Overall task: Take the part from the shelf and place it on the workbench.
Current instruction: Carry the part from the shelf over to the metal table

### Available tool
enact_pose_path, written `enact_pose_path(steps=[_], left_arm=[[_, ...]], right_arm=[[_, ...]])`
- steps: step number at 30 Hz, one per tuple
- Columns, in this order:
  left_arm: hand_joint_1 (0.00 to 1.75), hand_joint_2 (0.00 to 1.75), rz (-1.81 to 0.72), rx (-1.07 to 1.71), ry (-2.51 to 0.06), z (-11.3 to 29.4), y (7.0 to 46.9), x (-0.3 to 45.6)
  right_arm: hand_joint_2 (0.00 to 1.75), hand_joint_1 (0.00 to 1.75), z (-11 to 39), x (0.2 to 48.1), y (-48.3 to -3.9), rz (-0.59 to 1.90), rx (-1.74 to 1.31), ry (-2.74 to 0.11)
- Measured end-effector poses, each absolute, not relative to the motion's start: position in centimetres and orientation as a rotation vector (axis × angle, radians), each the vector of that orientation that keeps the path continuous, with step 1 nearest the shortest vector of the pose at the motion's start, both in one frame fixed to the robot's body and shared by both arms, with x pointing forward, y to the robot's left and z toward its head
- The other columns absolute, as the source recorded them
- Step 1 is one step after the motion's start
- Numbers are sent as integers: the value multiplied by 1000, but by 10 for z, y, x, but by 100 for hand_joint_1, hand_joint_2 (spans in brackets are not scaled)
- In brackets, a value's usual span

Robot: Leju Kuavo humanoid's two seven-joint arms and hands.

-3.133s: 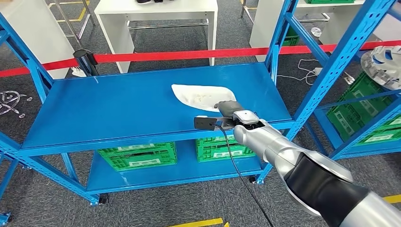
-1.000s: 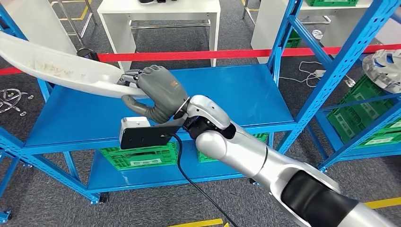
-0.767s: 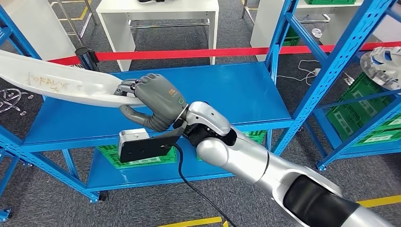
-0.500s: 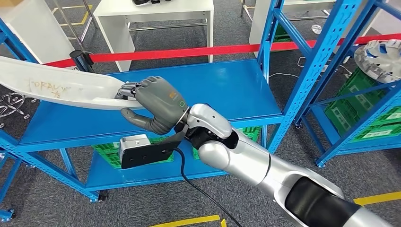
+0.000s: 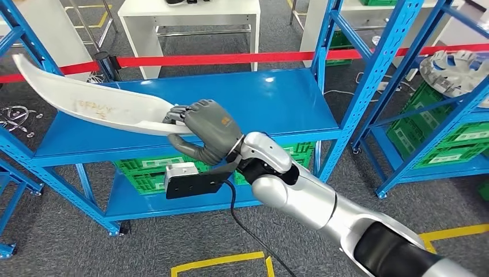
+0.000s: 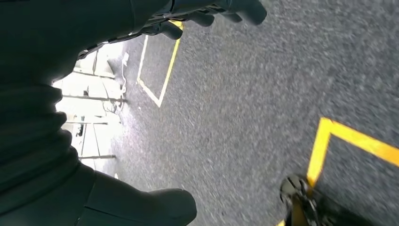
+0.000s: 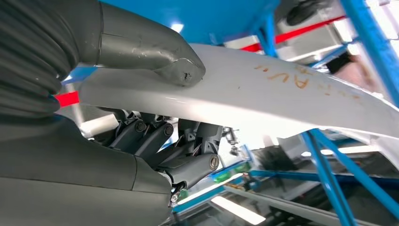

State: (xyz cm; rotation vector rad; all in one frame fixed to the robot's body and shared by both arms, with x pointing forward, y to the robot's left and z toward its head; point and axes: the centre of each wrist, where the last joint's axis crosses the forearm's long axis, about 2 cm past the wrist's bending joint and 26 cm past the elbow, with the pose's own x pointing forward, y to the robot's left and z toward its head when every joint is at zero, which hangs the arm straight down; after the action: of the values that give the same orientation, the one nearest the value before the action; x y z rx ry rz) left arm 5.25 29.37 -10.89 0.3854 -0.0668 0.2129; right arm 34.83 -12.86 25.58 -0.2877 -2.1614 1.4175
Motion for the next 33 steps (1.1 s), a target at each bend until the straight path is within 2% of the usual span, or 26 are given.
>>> enact_pose_path(steps=[6,27,33], left_arm=[[0,175,208,382,-45,-109,292,51],[0,175,201,380,-85,-109,289,54],[0,175,184,389,-82,-109,293,54]], right_arm=[[175,175,242,348,-142,1398,-319,-2118],[175,175,246,352,-152,1396,-326,-2119],[175,175,242,356,-168,1383,-356,-2091]])
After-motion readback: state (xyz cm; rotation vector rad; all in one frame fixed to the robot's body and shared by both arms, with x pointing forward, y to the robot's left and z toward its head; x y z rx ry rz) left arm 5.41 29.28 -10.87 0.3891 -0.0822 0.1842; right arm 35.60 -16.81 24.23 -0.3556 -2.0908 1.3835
